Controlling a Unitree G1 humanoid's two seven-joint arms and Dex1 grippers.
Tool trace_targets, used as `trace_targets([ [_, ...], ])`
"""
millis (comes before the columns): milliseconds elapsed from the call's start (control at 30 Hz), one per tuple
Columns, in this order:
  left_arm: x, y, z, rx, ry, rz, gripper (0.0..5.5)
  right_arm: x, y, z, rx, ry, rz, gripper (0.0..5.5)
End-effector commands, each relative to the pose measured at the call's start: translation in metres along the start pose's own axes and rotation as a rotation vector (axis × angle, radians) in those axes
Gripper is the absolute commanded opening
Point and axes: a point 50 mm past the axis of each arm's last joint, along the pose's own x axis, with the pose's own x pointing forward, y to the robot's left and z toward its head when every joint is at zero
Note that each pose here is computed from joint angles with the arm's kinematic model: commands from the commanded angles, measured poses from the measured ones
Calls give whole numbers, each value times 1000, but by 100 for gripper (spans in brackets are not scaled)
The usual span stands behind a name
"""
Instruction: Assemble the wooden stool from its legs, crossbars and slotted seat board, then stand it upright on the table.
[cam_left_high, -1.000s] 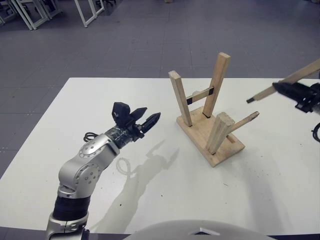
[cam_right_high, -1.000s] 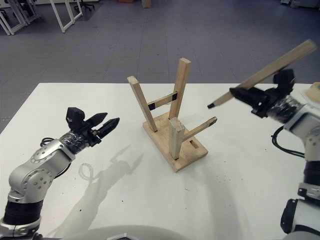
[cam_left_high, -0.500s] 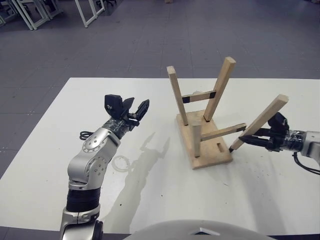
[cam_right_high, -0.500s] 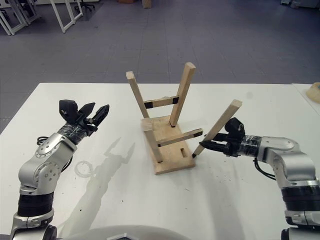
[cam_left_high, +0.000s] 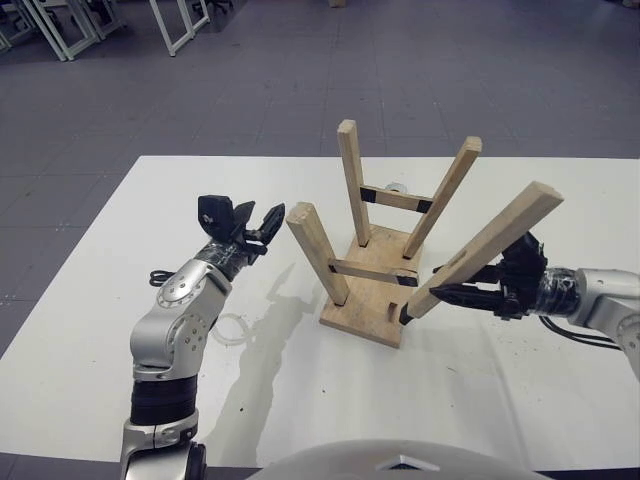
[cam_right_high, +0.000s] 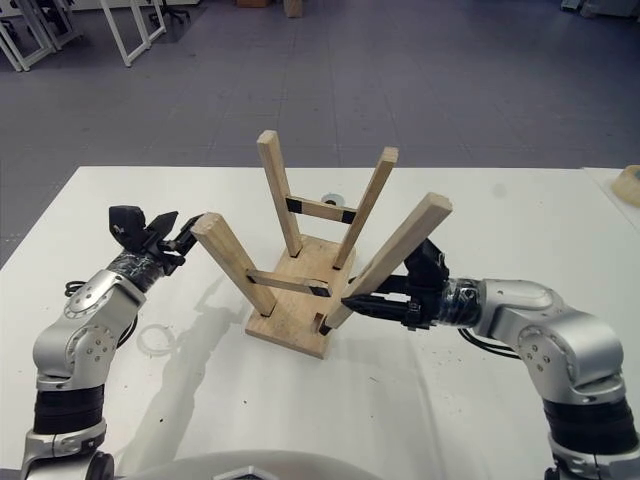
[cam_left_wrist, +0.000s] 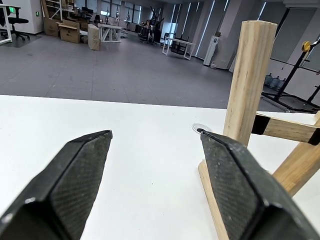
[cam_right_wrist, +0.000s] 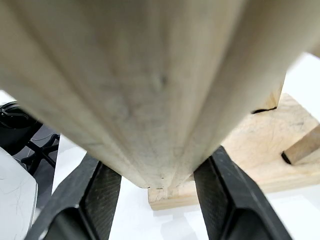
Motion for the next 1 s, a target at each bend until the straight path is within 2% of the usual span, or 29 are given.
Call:
trace_targets([
  [33,0,-1,-3,1,11,-1,328,11,-10,-7,12,15,-11,202],
  [267,3,-2,0,6,23,-27,328,26,-41,-44,94,42,-97,202],
  [500,1,0,0,6,24,-14,328,23,-28,-49,-72,212,-34,202],
  [600,-2,-1,5,9,-11,5,328,29,-21,-46,-106,203,-39,202],
  [700,-7,-4,34,56,-152,26,328,34,-19,-44,-128,169,-57,202],
  [767,-9,-10,79,69,-363,46,328,34,-17,-50,-126,128,-105,202],
  [833,-10,-24,111,78,-496,-1,328,31,-15,-60,-133,89,-166,202],
  [900,-8,-39,124,64,-530,-87,328,28,-15,-71,-113,42,-207,202],
  [1000,-3,-55,125,64,-507,-178,328,29,-15,-87,-137,5,-247,202],
])
